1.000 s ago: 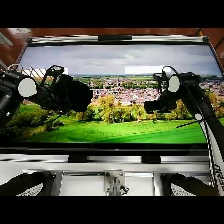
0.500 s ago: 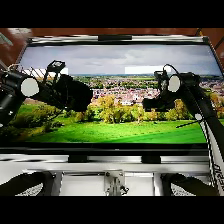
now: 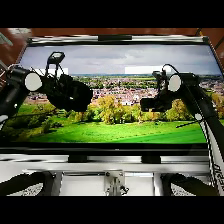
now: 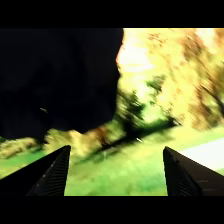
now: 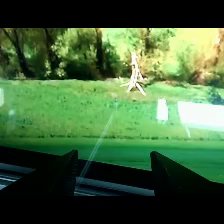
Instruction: Fold the shirts.
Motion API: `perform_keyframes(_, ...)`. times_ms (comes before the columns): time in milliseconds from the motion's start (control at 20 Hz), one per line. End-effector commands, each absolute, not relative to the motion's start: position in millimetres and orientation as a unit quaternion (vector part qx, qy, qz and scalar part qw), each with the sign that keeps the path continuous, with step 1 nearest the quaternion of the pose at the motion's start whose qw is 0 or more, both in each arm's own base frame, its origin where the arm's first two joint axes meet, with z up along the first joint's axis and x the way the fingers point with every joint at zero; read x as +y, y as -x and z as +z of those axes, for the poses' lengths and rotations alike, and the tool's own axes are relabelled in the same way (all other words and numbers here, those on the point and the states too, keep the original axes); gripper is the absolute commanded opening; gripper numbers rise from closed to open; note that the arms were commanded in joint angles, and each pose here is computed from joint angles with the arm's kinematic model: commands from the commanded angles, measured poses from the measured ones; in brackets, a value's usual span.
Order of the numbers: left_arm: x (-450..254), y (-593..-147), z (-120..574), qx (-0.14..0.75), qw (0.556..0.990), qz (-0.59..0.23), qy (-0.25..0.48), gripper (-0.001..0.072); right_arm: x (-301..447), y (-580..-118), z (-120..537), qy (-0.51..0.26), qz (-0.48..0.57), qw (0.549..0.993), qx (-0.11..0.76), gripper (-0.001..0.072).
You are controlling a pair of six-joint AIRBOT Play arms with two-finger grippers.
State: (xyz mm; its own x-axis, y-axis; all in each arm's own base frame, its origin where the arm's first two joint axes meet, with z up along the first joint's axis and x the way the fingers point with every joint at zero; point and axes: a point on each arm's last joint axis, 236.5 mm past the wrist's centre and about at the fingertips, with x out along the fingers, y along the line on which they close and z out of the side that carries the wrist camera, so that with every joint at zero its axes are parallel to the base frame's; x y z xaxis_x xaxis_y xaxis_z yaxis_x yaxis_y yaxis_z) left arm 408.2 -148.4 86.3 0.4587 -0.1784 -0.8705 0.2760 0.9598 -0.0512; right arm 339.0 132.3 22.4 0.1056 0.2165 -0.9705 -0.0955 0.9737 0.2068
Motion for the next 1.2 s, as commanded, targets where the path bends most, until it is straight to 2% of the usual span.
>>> perform_keyframes(0, -96.7, -457.4, 68.2, 0.521, 0.85, -0.072, -0.031, 0.072, 150.6, -347.4, 28.2, -0.08, 0.126, 0.751, 0.643, 0.0556)
perform_keyframes(150, -82.4, -477.7, 17.6, 0.585, 0.809, -0.06, 0.02, 0.072, 152.1, -353.8, 29.7, -0.084, 0.127, 0.76, 0.632, 0.0555)
perform_keyframes(400, -113.7, -466.3, -62.5, 0.664, 0.738, -0.089, 0.081, 0.0704, 152.2, -355.2, 30.0, -0.083, 0.127, 0.761, 0.63, 0.0556)
perform_keyframes(450, -116.3, -466.7, -65.1, 0.666, 0.735, -0.091, 0.087, 0.0445, 152.2, -355.6, 30.0, -0.083, 0.128, 0.762, 0.629, 0.0556)
perform_keyframes(500, -118.4, -469.5, -60.7, 0.662, 0.738, -0.094, 0.092, 0.0103, 152.3, -356.3, 30.2, -0.083, 0.128, 0.763, 0.628, 0.0556)
perform_keyframes(550, -123.3, -476.3, -46.5, 0.651, 0.746, -0.101, 0.1, 0.004, 152.4, -357.2, 30.4, -0.083, 0.128, 0.764, 0.626, 0.0556)
perform_keyframes(650, -141.7, -500.3, 15.5, 0.591, 0.786, -0.142, 0.11, 0.0035, 152.8, -358.5, 30.9, -0.081, 0.131, 0.766, 0.624, 0.0556)
perform_keyframes(800, -182.8, -508.7, 175.1, 0.445, 0.859, -0.228, 0.108, 0.0034, 144.3, -363.9, 47.8, -0.072, 0.137, 0.778, 0.609, 0.0555)
perform_keyframes(900, -219.1, -473.7, 283.2, 0.339, 0.887, -0.294, 0.111, 0.0034, 130.3, -377.4, 87.7, -0.069, 0.128, 0.812, 0.565, 0.0556)
perform_keyframes(1000, -246.9, -425.2, 345.7, 0.266, 0.897, -0.341, 0.096, 0.0034, 109.7, -389.6, 150.7, -0.062, 0.114, 0.861, 0.491, 0.0556)
perform_keyframes(1150, -279.8, -368.9, 340.3, 0.281, 0.874, -0.388, 0.075, 0.0034, 77.4, -380.0, 253.0, -0.062, 0.088, 0.921, 0.374, 0.0555)
